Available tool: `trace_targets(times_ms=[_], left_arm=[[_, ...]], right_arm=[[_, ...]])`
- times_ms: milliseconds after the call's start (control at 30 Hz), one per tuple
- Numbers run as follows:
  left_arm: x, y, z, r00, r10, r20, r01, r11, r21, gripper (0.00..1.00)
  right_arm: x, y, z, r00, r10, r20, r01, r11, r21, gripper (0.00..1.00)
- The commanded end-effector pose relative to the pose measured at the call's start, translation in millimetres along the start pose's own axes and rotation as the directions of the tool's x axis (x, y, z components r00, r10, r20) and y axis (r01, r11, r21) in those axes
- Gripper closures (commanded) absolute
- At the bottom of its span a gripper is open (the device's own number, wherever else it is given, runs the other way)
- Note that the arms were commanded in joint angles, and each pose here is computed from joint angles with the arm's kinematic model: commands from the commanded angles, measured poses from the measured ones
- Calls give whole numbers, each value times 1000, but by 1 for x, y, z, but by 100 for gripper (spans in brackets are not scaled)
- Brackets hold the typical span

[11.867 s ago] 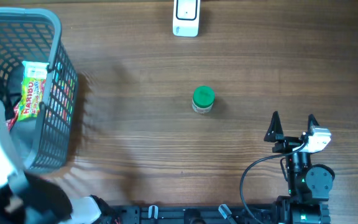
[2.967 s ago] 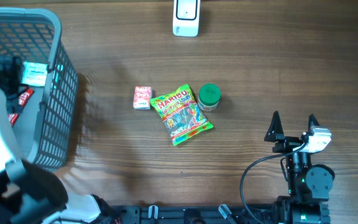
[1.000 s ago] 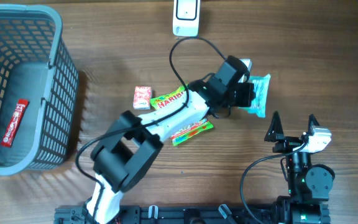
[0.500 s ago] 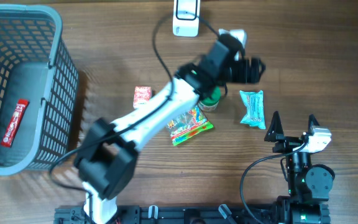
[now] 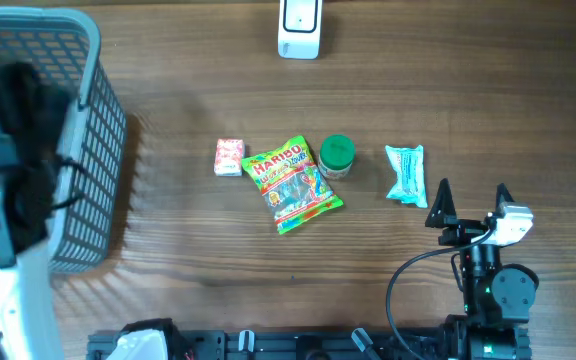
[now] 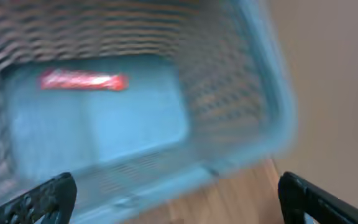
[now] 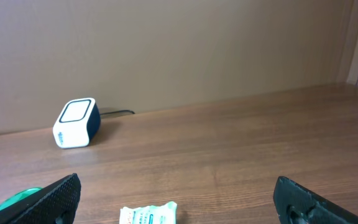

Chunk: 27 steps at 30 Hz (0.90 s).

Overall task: Scan the item barcode
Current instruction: 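Grasp the red Nescafé stick in the basket with the left gripper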

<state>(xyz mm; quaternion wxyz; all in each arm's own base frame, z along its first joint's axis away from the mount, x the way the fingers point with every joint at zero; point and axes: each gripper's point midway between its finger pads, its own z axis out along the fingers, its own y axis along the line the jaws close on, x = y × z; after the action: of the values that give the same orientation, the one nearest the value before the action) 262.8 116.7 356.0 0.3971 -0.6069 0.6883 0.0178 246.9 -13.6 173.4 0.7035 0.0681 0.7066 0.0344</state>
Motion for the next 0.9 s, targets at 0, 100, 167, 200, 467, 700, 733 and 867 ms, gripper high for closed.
trace_targets(times_ms=[0,100,167,200,467,700,733,867], left_arm=[[-11,62,44,887,-443,131,462,843,-275,0],[2,106,94,758,-595,268,643,610,-463,0],[6,115,128,748,-591,302,649,559,-516,0],[7,116,144,747,-589,309,650,546,-529,0],[21,147,245,759,-544,357,628,467,-623,4],[42,167,299,768,-530,359,610,435,-663,22],[42,166,306,777,-525,348,601,451,-660,22],[42,167,324,798,-512,319,576,491,-653,21]], right_arm=[[-2,1,0,1000,-11,8,11,1000,-2,0],[-2,1,0,1000,-11,8,11,1000,-2,0],[-2,1,0,1000,-12,8,12,1000,-2,0],[-2,1,0,1000,-12,8,12,1000,-2,0],[-2,1,0,1000,-12,8,12,1000,-2,0],[-2,1,0,1000,-12,8,12,1000,-2,0],[-2,1,0,1000,-11,8,11,1000,-2,0],[-2,1,0,1000,-12,8,12,1000,-2,0]])
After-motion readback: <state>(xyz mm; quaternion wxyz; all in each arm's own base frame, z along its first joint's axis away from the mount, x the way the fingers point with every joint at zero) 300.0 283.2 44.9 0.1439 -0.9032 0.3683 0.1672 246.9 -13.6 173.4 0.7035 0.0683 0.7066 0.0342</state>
